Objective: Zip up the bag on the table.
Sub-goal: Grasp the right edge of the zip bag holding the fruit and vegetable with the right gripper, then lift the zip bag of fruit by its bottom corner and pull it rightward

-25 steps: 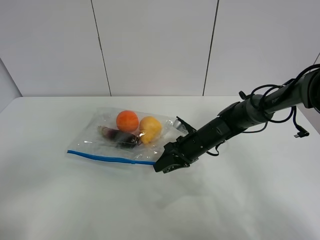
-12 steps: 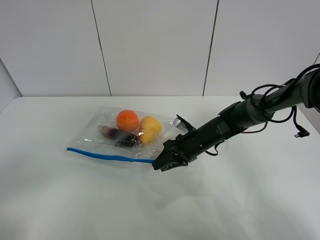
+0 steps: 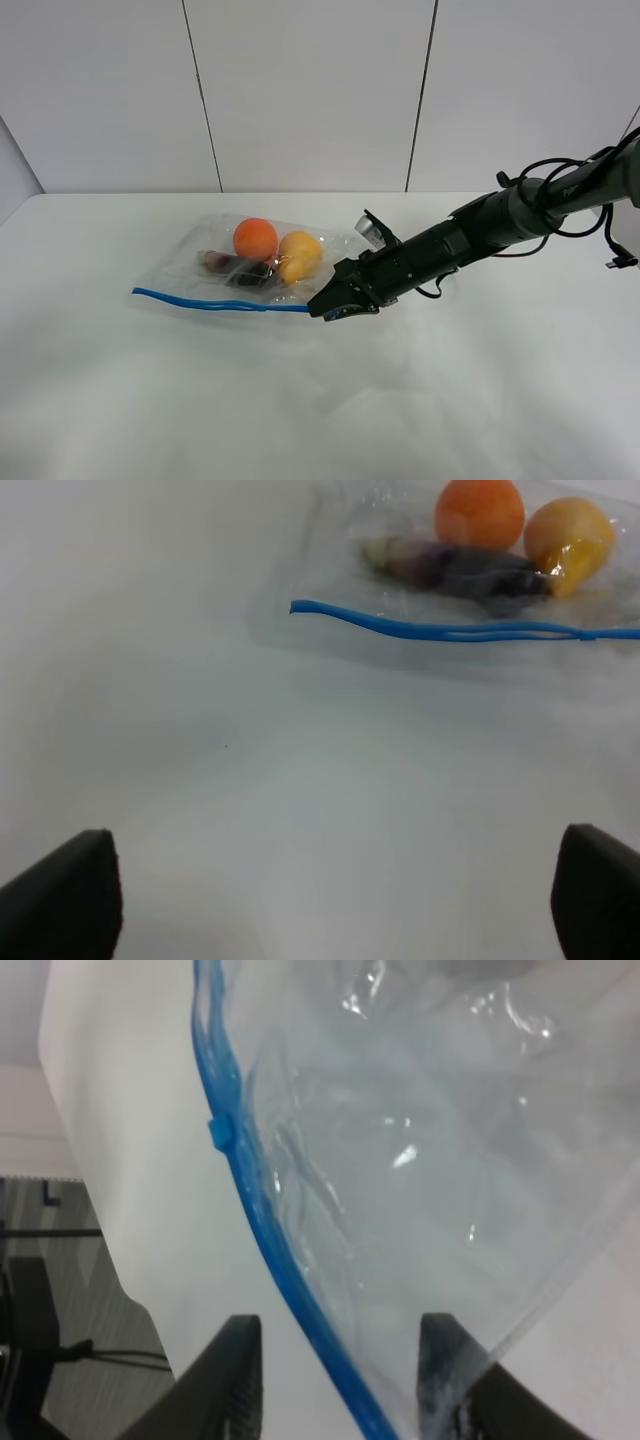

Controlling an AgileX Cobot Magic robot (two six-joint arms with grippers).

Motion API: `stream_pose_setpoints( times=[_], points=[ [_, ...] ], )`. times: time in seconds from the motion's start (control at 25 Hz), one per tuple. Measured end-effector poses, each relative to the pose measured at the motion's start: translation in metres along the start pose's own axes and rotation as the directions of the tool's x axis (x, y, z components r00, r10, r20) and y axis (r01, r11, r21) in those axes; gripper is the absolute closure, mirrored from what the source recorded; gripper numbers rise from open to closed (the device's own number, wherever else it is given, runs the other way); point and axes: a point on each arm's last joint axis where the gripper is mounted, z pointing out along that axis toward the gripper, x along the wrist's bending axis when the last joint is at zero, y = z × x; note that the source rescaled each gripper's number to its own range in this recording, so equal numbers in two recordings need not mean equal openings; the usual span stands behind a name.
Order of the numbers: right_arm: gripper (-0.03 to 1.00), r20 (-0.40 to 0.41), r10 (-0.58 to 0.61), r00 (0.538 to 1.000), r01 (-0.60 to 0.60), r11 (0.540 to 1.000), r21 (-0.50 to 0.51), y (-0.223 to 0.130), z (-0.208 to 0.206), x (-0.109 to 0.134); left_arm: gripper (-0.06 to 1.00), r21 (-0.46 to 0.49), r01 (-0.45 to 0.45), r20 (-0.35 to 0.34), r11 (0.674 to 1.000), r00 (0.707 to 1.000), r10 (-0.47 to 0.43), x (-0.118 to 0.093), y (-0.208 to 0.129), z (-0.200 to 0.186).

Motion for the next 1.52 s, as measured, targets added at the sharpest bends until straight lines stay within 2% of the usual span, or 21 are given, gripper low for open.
stream_pose_setpoints(
  times=[0.16, 0.32, 0.4, 0.44, 0.64, 0.8, 1.04, 1.24, 1.52],
  points=[
    [0.59, -0.005, -0.004, 1.000, 0.004, 1.000, -0.003, 0.000, 0.000, 0.000, -0.04, 0.000, 0.000, 0.000, 1.000, 1.000, 0.000, 0.000, 0.000, 0.000],
    [0.79, -0.006, -0.014, 1.000, 0.014, 1.000, -0.003, 0.000, 0.000, 0.001, -0.04, 0.001, 0.000, 0.000, 1.000, 1.000, 0.000, 0.000, 0.000, 0.000],
    [0.94, -0.014, -0.022, 1.000, 0.022, 1.000, -0.001, 0.000, 0.000, 0.001, -0.04, 0.001, 0.000, 0.000, 1.000, 1.000, 0.000, 0.000, 0.000, 0.000],
    [0.96, -0.020, -0.026, 0.999, 0.026, 1.000, -0.001, 0.000, 0.000, 0.002, -0.04, 0.001, 0.000, 0.000, 1.000, 1.000, 0.000, 0.000, 0.000, 0.000],
    [0.97, -0.033, -0.029, 0.999, 0.030, 1.000, 0.004, 0.000, 0.000, 0.003, -0.04, 0.001, 0.000, 0.000, 1.000, 1.000, 0.000, 0.000, 0.000, 0.000],
    [0.97, -0.086, -0.029, 0.996, 0.032, 0.999, 0.027, -0.003, -0.001, 0.008, -0.04, 0.001, 0.000, 0.000, 1.000, 1.000, 0.000, 0.000, 0.000, 0.000],
    [0.97, -0.165, -0.083, 0.983, 0.091, 0.995, 0.038, 0.000, -0.015, 0.032, -0.04, 0.001, 0.000, 0.000, 1.000, 1.000, 0.000, 0.000, 0.000, 0.000],
    [0.97, -0.169, -0.158, 0.973, 0.165, 0.986, 0.028, 0.003, -0.030, 0.050, -0.04, 0.001, 0.000, 0.000, 1.000, 1.000, 0.000, 0.000, 0.000, 0.000],
    [0.97, -0.122, -0.187, 0.975, 0.196, 0.979, 0.061, 0.001, -0.031, 0.047, -0.04, 0.001, 0.000, 0.000, 1.000, 1.000, 0.000, 0.000, 0.000, 0.000]
  ],
)
